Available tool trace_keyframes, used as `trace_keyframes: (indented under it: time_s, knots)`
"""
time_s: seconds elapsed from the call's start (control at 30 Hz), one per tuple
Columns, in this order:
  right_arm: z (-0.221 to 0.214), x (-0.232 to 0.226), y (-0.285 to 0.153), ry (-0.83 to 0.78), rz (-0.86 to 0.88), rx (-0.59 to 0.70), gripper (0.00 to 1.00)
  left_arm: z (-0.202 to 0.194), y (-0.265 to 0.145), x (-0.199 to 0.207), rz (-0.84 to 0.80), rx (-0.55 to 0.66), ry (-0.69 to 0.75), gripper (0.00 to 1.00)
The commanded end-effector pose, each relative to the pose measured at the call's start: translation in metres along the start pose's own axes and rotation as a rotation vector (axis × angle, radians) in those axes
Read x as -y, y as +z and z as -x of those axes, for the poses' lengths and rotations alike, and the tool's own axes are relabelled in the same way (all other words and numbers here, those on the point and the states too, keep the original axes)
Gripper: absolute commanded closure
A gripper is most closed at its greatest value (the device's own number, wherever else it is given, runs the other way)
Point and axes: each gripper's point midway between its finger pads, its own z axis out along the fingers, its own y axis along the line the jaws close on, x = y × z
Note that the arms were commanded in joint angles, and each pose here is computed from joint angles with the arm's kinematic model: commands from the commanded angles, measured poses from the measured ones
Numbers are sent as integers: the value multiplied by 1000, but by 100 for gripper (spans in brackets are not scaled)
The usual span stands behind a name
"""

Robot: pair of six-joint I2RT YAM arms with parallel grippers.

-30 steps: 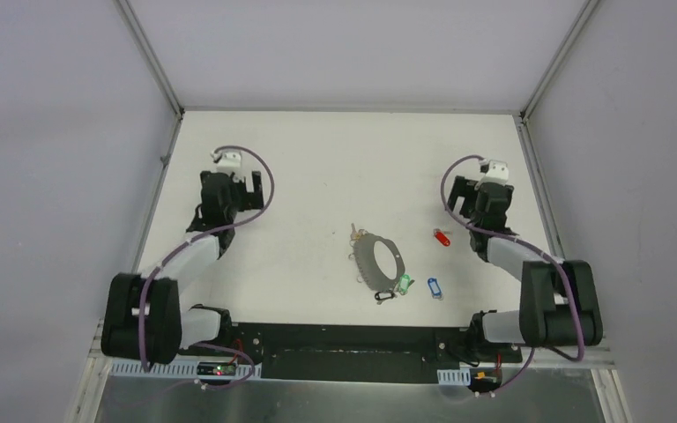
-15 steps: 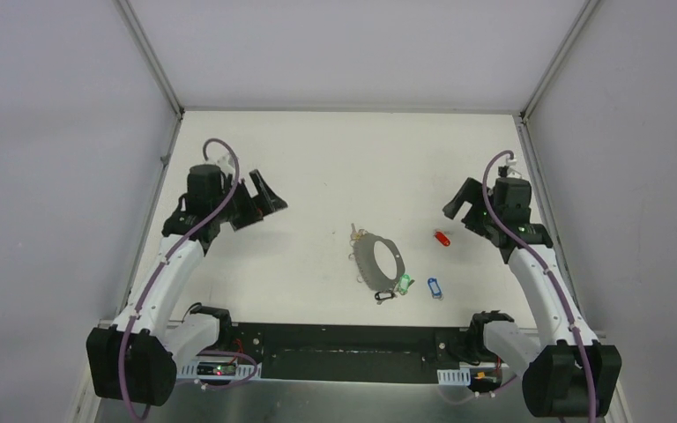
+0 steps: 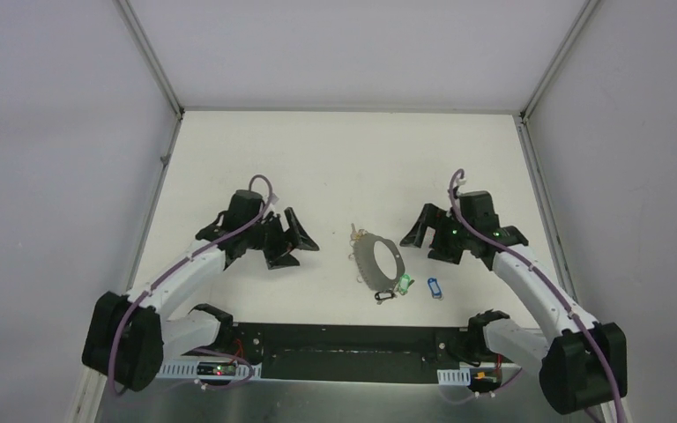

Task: Put the keys on the keyring

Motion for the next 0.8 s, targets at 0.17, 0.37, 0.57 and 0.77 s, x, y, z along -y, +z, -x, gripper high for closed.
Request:
trace_keyframes:
  time_s: [0.17, 0.37, 0.57, 0.77]
  knots:
    - [-28, -53, 47, -144, 42, -166, 1, -29, 60, 47, 54, -122, 114, 30]
    - [-35, -67, 85, -199, 9, -269, 3, -26, 56, 58, 38, -84, 136, 30]
    - [-49, -82, 110, -236, -2, -358, 3, -22, 36, 61, 11, -13, 163, 30]
    - [-67, -98, 118, -264, 34, -419, 3, -19, 21, 56, 12, 51, 179, 30]
